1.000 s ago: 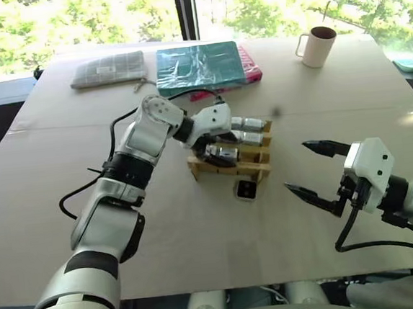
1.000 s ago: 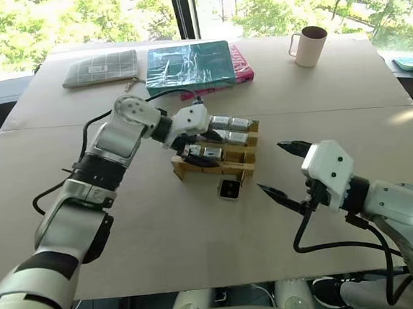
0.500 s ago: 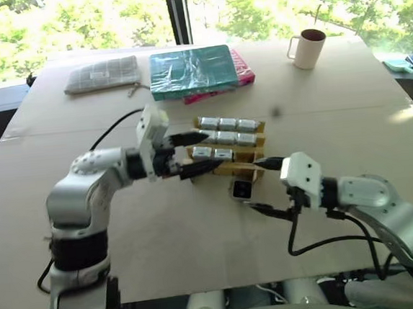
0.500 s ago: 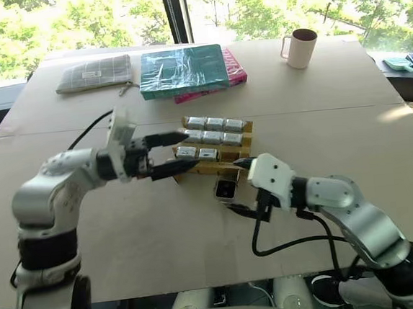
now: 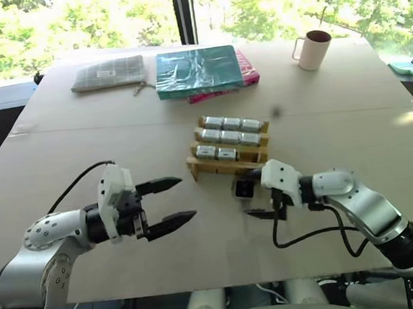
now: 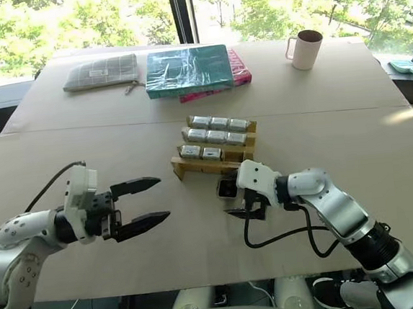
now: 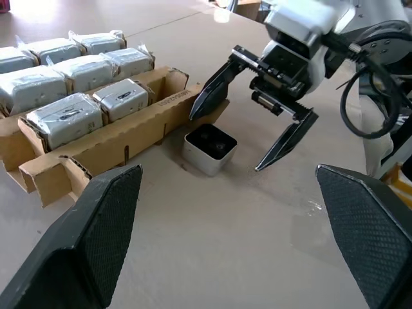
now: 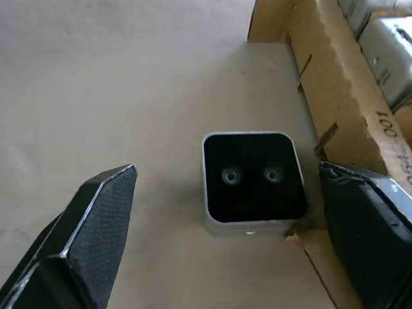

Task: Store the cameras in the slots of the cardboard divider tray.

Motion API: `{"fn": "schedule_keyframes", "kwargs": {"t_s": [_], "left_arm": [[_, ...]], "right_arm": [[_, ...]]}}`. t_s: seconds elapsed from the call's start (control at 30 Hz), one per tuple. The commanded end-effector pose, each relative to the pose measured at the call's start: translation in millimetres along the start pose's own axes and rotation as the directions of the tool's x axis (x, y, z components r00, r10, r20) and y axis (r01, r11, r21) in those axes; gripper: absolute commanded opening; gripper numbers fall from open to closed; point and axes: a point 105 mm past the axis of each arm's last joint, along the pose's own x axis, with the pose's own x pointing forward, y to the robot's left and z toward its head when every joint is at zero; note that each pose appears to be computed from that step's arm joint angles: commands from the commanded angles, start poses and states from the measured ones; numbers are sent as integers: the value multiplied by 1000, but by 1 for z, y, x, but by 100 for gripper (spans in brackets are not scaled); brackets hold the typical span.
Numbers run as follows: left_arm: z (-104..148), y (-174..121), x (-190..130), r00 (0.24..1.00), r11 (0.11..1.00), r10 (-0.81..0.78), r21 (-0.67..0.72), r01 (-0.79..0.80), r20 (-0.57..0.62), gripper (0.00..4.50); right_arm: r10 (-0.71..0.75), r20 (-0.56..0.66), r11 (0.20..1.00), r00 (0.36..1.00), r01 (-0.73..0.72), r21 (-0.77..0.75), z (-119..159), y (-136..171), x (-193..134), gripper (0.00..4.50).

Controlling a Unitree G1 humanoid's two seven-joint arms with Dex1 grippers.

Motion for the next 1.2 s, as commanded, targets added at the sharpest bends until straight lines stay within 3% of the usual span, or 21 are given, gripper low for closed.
{"fn": "schedule_keyframes", "kwargs": {"t_s": [0.03,0.07,0.17,0.3,0.33,0.53,0.63,0.77,0.9,1.13,1.2], "left_arm": [[8,-5,-2,1000,996,-8,83,8,2,447],[8,-4,-2,1000,996,-9,88,9,-2,447],[9,-1,-2,1000,996,-8,94,7,4,450],[9,-2,-1,1000,996,-20,89,19,3,450],[9,-2,-1,1000,996,-20,87,20,3,450],[10,11,7,997,997,77,-33,-77,18,450],[10,4,15,999,952,6,-306,-19,-45,450],[20,8,39,999,881,-22,-473,8,-24,450],[37,10,70,997,828,-52,-556,78,63,450],[51,21,93,997,789,-41,-609,75,71,450],[52,21,95,997,790,-49,-608,76,60,394]], "right_arm": [[-6,-21,1000,1000,6,-17,-3,-3,-1,450],[-3,-23,1000,1000,3,-16,-4,-3,-1,450],[-3,-16,1000,1000,3,-11,-4,-3,2,378],[-16,-14,1000,1000,15,-20,-5,-5,3,184],[-18,-15,1000,1000,17,-22,-5,-5,3,169],[-26,55,995,998,31,-91,15,-6,-5,170],[-12,148,986,989,36,-160,46,-5,-17,170],[-40,238,950,970,111,-292,80,-8,-31,170],[-53,269,922,962,151,-358,95,-9,-35,170],[-83,303,889,949,208,-408,109,-12,-39,170],[-95,305,886,948,220,-408,109,-13,-39,170]]}}
